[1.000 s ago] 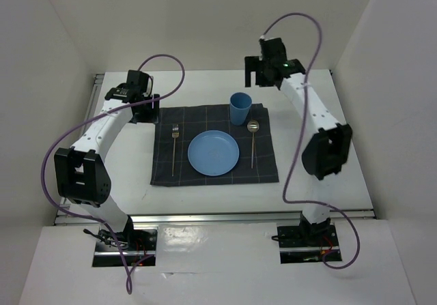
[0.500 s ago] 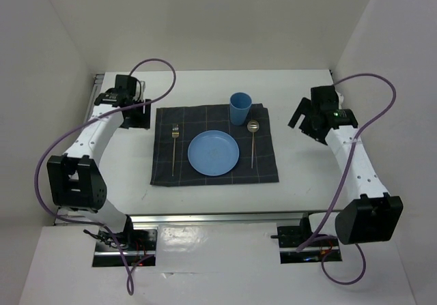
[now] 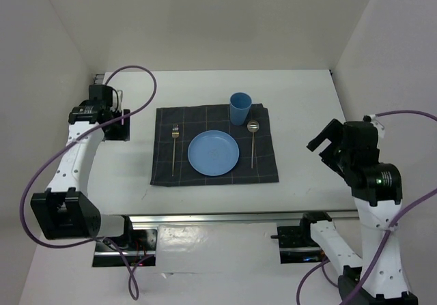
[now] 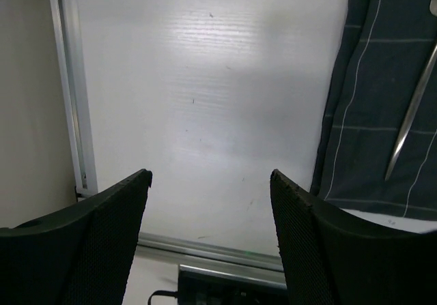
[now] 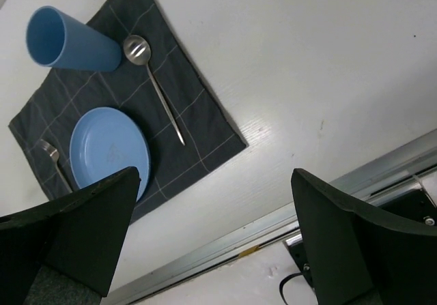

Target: Set the dinner table for one person

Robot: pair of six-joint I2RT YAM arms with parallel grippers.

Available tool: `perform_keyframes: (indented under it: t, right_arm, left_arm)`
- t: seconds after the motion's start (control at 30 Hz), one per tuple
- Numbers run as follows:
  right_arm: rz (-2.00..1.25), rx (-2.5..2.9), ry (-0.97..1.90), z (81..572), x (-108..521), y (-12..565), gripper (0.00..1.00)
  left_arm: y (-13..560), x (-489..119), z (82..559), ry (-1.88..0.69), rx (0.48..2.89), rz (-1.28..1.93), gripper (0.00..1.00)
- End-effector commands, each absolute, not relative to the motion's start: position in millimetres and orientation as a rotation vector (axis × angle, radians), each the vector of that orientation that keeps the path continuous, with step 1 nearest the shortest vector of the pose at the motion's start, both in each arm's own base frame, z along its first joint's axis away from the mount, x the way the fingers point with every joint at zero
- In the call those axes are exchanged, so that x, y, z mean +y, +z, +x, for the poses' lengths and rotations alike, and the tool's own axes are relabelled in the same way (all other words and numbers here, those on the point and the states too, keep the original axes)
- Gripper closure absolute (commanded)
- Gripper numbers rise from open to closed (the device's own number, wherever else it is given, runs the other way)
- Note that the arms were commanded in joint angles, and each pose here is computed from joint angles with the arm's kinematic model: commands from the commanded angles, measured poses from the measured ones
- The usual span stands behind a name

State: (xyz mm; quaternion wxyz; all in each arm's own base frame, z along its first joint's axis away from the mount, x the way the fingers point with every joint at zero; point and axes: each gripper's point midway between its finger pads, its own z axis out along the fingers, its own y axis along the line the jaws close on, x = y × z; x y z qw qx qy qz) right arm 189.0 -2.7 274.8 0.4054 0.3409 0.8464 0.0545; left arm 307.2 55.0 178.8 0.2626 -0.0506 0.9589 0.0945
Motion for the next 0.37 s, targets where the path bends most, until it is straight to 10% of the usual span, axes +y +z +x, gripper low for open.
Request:
perform_keyframes:
  t: [0.0,0.33]
  right_arm:
    - [0.842,2.147,0.163,171,1,286,0.0]
    - [0.759,2.102,0.313,155,19,305,0.0]
  left_arm:
    - [191,54,287,0.262,2.587,-0.086,0.22]
    - [210,54,258,0.28,2.55,-0.033,0.22]
